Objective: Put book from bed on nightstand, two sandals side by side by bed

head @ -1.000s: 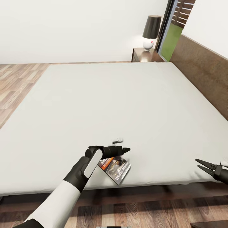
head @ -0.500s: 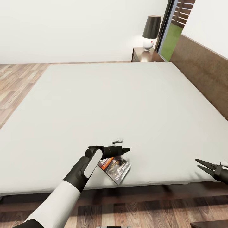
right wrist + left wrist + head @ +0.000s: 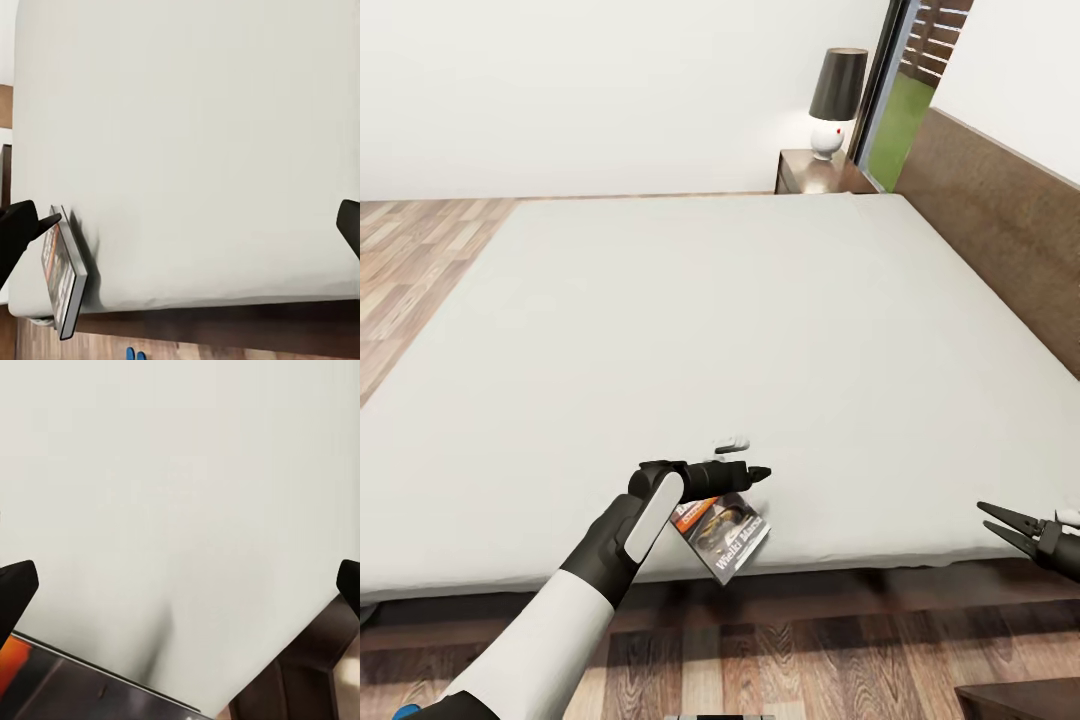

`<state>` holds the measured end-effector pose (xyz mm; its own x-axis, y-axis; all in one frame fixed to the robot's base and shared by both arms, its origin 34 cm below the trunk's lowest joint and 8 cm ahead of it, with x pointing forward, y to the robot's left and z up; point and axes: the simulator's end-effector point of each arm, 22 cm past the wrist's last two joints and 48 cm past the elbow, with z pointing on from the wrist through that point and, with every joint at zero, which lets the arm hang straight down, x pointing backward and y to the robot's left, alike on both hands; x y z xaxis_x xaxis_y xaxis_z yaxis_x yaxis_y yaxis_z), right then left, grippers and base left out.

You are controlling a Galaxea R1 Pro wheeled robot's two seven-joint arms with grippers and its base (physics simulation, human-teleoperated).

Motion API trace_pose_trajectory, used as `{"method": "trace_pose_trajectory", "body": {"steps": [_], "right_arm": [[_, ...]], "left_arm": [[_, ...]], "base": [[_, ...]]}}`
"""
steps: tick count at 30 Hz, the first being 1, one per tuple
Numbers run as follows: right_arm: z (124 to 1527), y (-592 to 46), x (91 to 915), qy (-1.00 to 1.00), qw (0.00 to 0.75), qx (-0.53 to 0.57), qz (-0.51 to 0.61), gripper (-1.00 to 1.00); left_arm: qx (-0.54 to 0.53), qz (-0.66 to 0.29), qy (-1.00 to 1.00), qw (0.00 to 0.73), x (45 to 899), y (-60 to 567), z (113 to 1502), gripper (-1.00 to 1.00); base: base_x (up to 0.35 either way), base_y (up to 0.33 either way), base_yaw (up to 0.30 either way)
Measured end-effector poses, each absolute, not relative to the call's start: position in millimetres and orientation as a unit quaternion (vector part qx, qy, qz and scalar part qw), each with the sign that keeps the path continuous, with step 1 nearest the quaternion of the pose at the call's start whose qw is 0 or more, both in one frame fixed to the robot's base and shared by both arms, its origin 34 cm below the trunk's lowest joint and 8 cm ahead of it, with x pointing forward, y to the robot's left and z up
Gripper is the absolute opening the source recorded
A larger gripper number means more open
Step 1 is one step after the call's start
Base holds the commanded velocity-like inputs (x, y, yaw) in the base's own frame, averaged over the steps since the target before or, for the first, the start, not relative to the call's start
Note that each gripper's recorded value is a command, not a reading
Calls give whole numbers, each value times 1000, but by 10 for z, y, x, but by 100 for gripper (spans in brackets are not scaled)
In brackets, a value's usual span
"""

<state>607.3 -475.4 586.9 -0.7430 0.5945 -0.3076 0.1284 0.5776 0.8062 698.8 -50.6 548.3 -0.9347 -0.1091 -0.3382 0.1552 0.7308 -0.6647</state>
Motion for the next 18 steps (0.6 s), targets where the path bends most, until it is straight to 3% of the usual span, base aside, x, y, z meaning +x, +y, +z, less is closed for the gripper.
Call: {"method": "trace_pose_trajectory", "body": {"steps": [7, 18], "right_arm": [[5870, -4754, 6074, 840, 287, 215, 406, 100], [5871, -4754, 6076, 840, 287, 215, 406, 100]], "left_arm": [[13, -366, 913, 180, 6990, -505, 5483, 100], [13, -366, 913, 180, 6989, -506, 5482, 100]], "base": [[0, 0, 0], [-103, 0, 0]]}}
